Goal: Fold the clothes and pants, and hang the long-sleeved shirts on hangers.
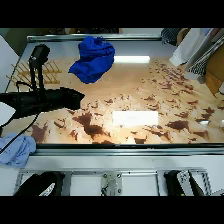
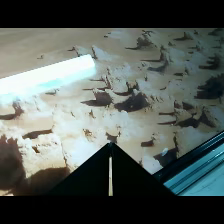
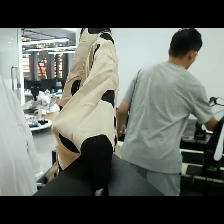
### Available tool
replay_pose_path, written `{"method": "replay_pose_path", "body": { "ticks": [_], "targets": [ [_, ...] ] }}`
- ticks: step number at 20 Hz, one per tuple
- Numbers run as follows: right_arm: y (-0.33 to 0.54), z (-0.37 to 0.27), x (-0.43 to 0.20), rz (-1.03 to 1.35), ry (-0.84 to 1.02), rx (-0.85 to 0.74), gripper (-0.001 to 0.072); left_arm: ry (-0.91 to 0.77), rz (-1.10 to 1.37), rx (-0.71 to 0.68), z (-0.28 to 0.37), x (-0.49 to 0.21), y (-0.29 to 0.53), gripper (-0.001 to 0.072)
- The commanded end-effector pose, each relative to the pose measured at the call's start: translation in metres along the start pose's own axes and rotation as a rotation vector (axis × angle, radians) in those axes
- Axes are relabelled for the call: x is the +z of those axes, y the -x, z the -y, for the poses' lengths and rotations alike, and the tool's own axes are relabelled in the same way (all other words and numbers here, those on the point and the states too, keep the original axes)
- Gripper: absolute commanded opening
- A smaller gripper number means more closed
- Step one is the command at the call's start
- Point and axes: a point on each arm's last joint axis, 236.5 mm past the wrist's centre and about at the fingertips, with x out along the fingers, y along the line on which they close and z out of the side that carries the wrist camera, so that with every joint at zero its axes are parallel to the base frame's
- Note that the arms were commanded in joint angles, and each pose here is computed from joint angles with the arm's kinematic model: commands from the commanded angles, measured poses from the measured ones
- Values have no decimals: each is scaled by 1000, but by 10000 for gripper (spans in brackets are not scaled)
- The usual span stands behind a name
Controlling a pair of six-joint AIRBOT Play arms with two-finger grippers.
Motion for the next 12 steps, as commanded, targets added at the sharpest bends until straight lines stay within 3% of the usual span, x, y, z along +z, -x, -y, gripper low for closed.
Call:
{"method": "replay_pose_path", "body": {
  "ticks": [1,12],
  "targets": [
    [-1,1,-19,-72,-1,-2,7,5,-12,-1,0,-3,0,10],
    [-7,0,12,52,-4,1,7,6,-20,-1,0,-5,0,10]
  ]
}}
